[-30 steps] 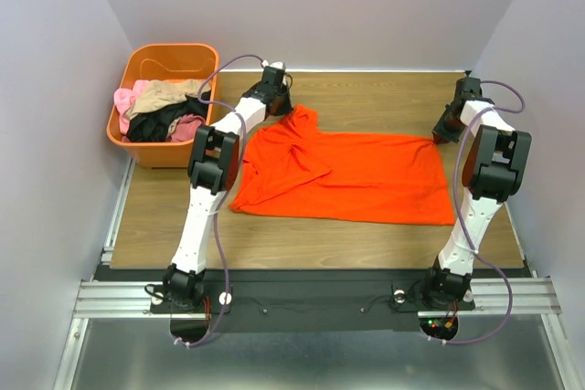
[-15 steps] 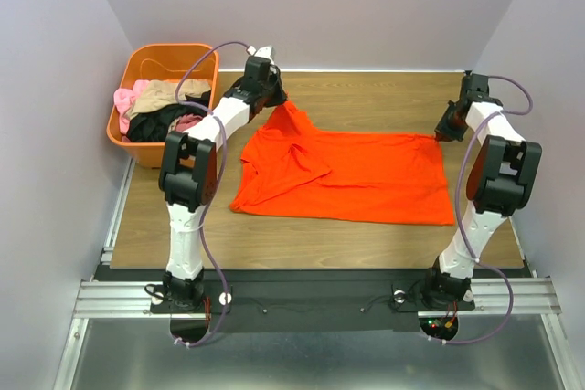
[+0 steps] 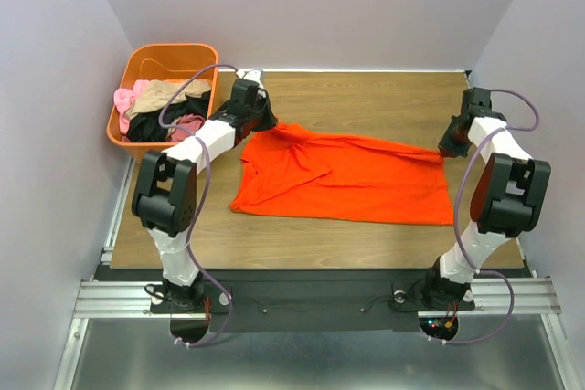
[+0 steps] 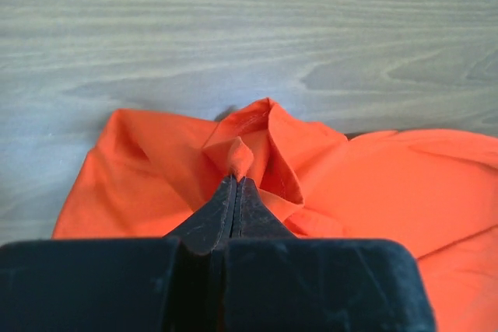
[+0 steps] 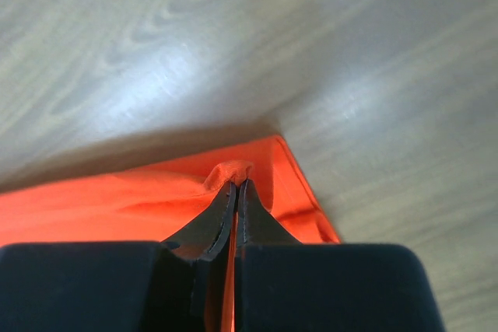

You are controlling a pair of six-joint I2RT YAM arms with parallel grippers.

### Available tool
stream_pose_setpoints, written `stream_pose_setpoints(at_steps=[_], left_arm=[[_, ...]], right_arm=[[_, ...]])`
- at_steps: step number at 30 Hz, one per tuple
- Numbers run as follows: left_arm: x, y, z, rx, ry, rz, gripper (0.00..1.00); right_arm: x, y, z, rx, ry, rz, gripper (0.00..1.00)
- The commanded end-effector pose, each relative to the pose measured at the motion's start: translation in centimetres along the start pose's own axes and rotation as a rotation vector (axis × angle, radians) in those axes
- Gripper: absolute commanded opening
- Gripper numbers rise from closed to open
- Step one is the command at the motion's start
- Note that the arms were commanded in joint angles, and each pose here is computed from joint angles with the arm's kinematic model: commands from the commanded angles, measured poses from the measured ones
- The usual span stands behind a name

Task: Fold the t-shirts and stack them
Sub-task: Fold the tshirt

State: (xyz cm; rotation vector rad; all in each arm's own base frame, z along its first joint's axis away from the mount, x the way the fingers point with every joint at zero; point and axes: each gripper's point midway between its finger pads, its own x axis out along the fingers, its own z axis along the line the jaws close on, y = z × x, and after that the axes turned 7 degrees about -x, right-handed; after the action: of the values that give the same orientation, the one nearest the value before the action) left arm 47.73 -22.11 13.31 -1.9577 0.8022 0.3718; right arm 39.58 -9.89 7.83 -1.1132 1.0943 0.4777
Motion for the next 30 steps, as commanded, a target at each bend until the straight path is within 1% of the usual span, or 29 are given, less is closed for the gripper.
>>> stream_pose_setpoints(at_steps=[1,3,5,6,8,9,11,15,20,23,25,27,28,29,30], left_arm=[[-4.4,-2.8,-2.8,0.017,0.087,-0.107,0.0],[-4.8,-1.0,-2.1,0.024,0.074,-0.079,0.0],[-5.8,-0.8,-1.9,0.027,0.068,-0.091,0.0],[-5.9,0.6,-1.2,0.026,0.052,-0.067,0.0],[-6.9,0.8,-0.9,0.028,0.042,-0.081,0.0],[-7.0,1.8,-0.2,0.027,0.027,-0.064,0.0],[-7.9,2.3,-0.2,0.03,0.028,-0.068,0.0],[-9.3,4.6,0.5,0.037,0.022,-0.042,0.0],[-11.2,5.6,0.9,0.026,0.015,-0.061,0.0],[-12.0,6.8,1.4,0.022,0.011,-0.041,0.0],[-12.5,8.1,1.7,0.017,0.01,-0.008,0.0],[-13.2,9.7,1.9,0.01,0.009,0.035,0.21],[-13.4,10.2,2.0,0.01,0.005,0.045,0.29],[-13.8,10.8,2.2,0.009,-0.001,0.062,0.43],[-14.1,11.2,2.3,0.005,-0.005,0.071,0.47]], right_arm=[[-1.9,-0.1,-1.7,0.004,0.076,-0.054,0.0],[-2.0,0.8,-2.4,0.006,0.102,-0.046,0.0],[-1.9,1.2,-2.7,0.006,0.116,-0.041,0.01],[-2.0,1.4,-2.8,0.007,0.121,-0.041,0.0],[-1.8,1.9,-3.1,0.007,0.134,-0.03,0.0],[-1.7,2.0,-3.1,0.008,0.138,-0.028,0.0],[-1.6,2.2,-3.2,0.006,0.141,-0.022,0.0],[-1.7,2.4,-3.1,0.011,0.134,-0.019,0.0],[-1.7,2.4,-3.1,0.007,0.133,-0.021,0.0],[-1.8,3.0,-3.4,0.003,0.146,-0.014,0.0],[-1.8,3.5,-3.8,0.001,0.158,-0.009,0.0],[-2.0,4.1,-4.0,0.011,0.167,-0.004,0.01],[-2.3,3.9,-4.1,0.017,0.169,-0.014,0.04],[-2.3,4.5,-4.3,0.02,0.179,-0.008,0.11],[-2.4,4.7,-4.4,0.03,0.185,-0.008,0.28]])
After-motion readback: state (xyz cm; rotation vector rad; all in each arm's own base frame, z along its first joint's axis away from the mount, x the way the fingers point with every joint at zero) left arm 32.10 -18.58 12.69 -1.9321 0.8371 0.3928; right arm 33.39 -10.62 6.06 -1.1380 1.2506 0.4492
